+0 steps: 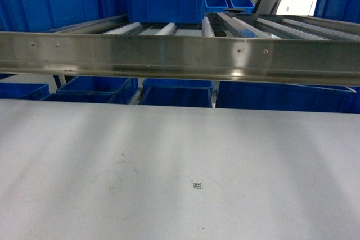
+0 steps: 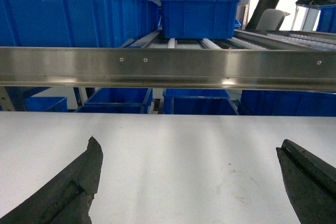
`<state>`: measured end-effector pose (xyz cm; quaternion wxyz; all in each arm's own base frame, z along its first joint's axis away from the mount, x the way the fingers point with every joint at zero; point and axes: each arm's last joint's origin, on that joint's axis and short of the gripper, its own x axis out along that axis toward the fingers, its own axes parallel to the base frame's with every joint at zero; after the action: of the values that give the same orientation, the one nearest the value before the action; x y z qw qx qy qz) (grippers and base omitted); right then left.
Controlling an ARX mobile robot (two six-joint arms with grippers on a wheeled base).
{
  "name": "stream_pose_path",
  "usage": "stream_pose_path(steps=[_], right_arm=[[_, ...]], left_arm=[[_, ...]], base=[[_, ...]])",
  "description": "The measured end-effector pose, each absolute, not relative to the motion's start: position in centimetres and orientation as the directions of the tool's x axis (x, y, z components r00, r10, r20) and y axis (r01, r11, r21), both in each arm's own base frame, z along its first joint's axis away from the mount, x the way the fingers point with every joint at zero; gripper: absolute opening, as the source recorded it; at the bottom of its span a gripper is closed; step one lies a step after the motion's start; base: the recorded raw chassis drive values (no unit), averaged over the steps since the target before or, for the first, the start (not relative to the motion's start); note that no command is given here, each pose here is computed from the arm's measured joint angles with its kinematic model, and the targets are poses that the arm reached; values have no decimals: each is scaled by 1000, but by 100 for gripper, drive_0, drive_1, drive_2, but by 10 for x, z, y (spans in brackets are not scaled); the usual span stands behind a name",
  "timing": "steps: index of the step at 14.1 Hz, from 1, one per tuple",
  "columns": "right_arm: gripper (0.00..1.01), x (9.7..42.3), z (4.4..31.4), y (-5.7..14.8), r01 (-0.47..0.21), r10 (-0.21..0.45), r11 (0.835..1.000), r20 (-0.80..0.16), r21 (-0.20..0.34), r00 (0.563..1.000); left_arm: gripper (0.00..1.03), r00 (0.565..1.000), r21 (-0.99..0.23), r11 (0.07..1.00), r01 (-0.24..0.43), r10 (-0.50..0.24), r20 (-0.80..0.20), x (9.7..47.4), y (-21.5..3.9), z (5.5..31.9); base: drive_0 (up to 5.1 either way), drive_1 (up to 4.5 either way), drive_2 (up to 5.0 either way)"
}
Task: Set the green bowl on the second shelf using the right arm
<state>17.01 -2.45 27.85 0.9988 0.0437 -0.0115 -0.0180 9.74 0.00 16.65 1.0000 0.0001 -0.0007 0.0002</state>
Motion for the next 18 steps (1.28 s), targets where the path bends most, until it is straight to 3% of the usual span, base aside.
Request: stream_pose_path(steps=[18], right_arm=[[2, 170, 278, -24, 35, -37, 995, 16, 95, 999]], left_arm=[[98, 1000, 0, 1000, 0, 0, 1, 97, 0, 166]], base=[[-458, 218, 248]])
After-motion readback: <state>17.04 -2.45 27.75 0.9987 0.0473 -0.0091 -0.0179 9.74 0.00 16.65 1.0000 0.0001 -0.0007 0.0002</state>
